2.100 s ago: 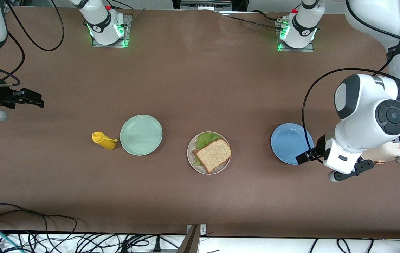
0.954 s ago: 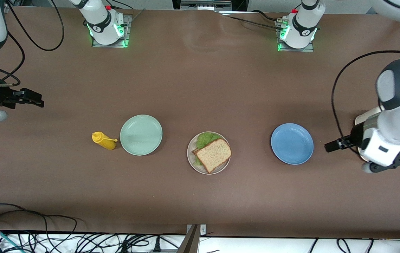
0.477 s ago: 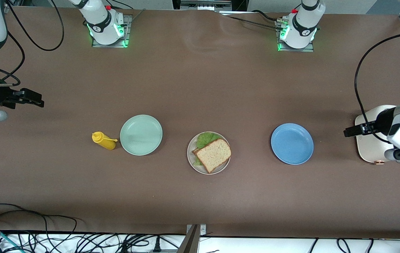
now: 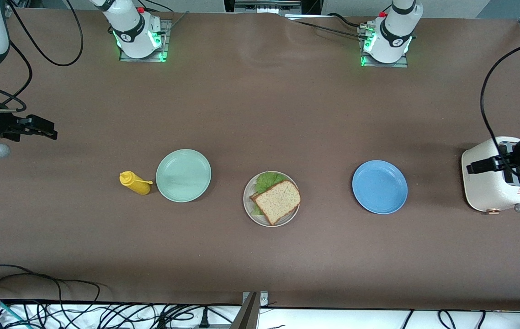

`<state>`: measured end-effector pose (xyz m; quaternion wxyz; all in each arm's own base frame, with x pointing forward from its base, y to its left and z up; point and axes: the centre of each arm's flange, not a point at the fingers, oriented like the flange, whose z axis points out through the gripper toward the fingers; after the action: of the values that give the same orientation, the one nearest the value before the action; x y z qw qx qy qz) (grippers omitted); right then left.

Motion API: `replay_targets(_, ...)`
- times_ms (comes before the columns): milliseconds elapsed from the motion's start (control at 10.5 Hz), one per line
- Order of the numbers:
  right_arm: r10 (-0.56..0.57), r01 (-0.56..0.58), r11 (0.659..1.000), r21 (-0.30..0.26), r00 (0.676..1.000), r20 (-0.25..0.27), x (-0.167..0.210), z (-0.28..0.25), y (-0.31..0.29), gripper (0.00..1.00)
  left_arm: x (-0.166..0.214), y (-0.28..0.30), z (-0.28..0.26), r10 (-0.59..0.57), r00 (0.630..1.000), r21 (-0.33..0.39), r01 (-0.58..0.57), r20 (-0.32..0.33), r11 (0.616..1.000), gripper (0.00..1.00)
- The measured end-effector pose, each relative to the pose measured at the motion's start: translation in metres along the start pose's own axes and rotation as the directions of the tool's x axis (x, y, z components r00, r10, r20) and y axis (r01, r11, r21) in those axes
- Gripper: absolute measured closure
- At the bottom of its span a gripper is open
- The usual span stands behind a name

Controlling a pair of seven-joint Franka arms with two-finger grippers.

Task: Make sandwich on beige plate with both arms

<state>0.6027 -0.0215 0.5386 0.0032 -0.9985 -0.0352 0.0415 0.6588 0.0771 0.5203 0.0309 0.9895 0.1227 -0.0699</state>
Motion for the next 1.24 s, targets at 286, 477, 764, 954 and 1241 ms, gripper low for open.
replay_targets(286, 0.000, 0.000, 1.000, 0.000, 1.000, 0.000, 0.000, 0.000, 0.000, 0.00, 0.001, -0.035, -0.009, -0.018, 1.000, -0.010, 0.018, -0.013, 1.000, 0.00)
replay_targets(477, 0.000, 0.000, 1.000, 0.000, 1.000, 0.000, 0.000, 0.000, 0.000, 0.00, 0.000, -0.034, -0.011, -0.010, 1.000, -0.012, 0.010, -0.016, 1.000, 0.00)
replay_targets(764, 0.000, 0.000, 1.000, 0.000, 1.000, 0.000, 0.000, 0.000, 0.000, 0.00, 0.000, -0.032, -0.010, -0.007, 1.000, -0.012, 0.007, -0.015, 1.000, 0.00)
replay_targets(954, 0.000, 0.000, 1.000, 0.000, 1.000, 0.000, 0.000, 0.000, 0.000, 0.00, 0.000, -0.032, -0.010, -0.007, 1.000, -0.012, 0.007, -0.015, 1.000, 0.00)
replay_targets(1241, 0.000, 0.000, 1.000, 0.000, 1.000, 0.000, 0.000, 0.000, 0.000, 0.00, 0.000, -0.032, -0.010, -0.007, 1.000, -0.012, 0.007, -0.015, 1.000, 0.00)
